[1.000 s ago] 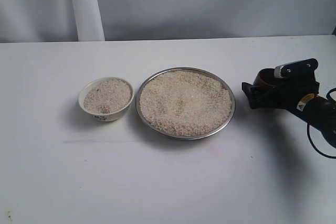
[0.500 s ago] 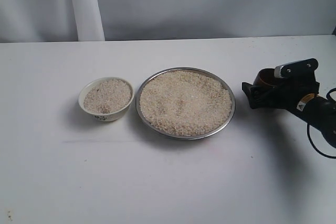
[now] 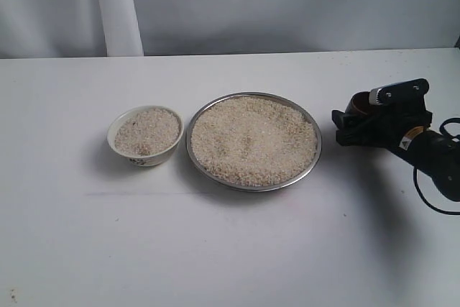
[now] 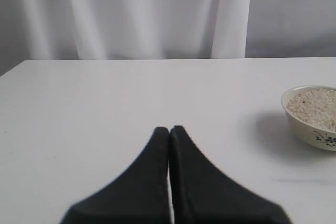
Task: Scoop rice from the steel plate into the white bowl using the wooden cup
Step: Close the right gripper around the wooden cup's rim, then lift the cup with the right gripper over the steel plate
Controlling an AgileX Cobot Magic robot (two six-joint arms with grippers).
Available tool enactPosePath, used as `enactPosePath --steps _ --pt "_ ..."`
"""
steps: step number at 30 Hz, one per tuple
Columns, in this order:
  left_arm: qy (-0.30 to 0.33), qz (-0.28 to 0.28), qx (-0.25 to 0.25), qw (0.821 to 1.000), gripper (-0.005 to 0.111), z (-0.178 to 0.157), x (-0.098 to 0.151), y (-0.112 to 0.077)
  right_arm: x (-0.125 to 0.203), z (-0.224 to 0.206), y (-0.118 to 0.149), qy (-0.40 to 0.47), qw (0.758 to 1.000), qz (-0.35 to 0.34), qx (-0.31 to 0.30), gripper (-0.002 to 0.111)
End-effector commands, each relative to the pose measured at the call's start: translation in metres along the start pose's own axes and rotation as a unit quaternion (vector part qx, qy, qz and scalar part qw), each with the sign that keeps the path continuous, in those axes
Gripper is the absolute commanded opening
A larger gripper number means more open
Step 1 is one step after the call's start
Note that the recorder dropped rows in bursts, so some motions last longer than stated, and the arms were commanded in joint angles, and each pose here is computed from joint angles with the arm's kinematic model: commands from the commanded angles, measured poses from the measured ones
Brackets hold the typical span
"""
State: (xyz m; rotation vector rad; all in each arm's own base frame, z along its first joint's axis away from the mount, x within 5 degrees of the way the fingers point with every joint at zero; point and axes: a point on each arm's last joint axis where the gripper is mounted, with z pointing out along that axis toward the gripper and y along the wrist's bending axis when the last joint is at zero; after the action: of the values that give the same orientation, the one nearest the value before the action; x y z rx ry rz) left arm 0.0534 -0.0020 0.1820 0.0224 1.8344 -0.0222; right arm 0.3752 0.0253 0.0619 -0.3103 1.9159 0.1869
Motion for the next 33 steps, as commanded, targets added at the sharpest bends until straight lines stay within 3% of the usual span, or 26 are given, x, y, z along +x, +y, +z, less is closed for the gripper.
enactPosePath --steps 1,12,21,33 --pt "-0.003 -0.001 0.001 1.0 0.0 0.0 0.0 0.0 0.0 0.0 -0.001 0.002 1.0 -0.001 0.005 0.059" --pt "-0.003 -0.001 0.001 1.0 0.0 0.0 0.0 0.0 0.002 0.0 0.0 0.016 1.0 -0.013 0.0 0.001" --pt "-0.003 -0.001 0.001 1.0 0.0 0.0 0.0 0.0 -0.011 -0.005 0.001 0.029 0.999 -0.035 -0.008 0.0" --pt "-0.003 -0.001 0.001 1.0 0.0 0.0 0.0 0.0 -0.093 -0.046 0.013 0.061 0.994 -0.092 -0.009 0.0"
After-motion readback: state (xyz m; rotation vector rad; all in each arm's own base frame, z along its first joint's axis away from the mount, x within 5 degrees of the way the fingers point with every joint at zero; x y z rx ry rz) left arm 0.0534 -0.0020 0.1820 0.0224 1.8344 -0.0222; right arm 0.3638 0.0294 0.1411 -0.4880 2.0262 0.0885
